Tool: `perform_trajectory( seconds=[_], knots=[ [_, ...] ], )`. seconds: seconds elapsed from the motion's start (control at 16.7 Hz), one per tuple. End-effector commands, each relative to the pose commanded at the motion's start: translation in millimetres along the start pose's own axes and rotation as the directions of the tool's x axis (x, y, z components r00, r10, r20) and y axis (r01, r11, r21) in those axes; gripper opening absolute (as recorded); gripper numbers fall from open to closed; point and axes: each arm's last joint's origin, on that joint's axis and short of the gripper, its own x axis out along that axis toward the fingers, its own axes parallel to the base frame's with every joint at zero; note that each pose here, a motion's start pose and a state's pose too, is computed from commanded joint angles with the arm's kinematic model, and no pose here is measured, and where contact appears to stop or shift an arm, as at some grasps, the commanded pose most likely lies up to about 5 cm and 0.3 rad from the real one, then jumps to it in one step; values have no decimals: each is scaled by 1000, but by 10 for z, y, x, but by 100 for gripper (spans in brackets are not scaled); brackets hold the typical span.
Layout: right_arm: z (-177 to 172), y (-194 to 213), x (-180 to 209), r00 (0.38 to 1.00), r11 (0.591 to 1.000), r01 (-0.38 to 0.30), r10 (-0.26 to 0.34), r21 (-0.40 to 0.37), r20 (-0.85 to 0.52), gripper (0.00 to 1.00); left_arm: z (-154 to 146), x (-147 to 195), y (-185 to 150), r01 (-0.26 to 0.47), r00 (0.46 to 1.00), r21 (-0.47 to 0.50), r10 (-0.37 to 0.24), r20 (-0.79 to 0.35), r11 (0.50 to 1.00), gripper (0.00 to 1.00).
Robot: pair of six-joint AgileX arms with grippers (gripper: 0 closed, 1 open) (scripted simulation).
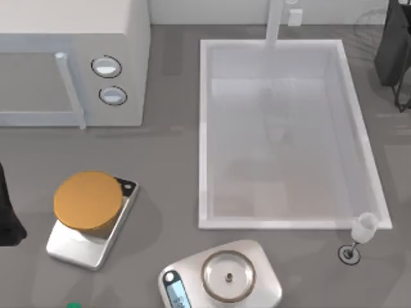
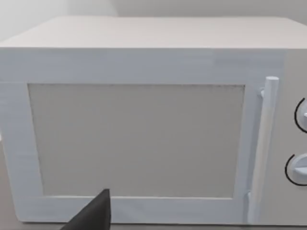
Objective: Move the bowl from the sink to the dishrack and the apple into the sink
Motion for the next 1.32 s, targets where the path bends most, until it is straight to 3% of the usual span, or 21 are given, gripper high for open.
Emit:
perform_trajectory(
  seconds=[0.54,1.32],
  knots=[
    [0,0,0,1000,1000,0,0,0,0,98,0,0,0,0,1000,0,0,0,1000,100],
    [104,57,-103,1000,1000,2,-2,-2,6,100,0,0,0,0,1000,0,0,0,1000,100]
  ],
)
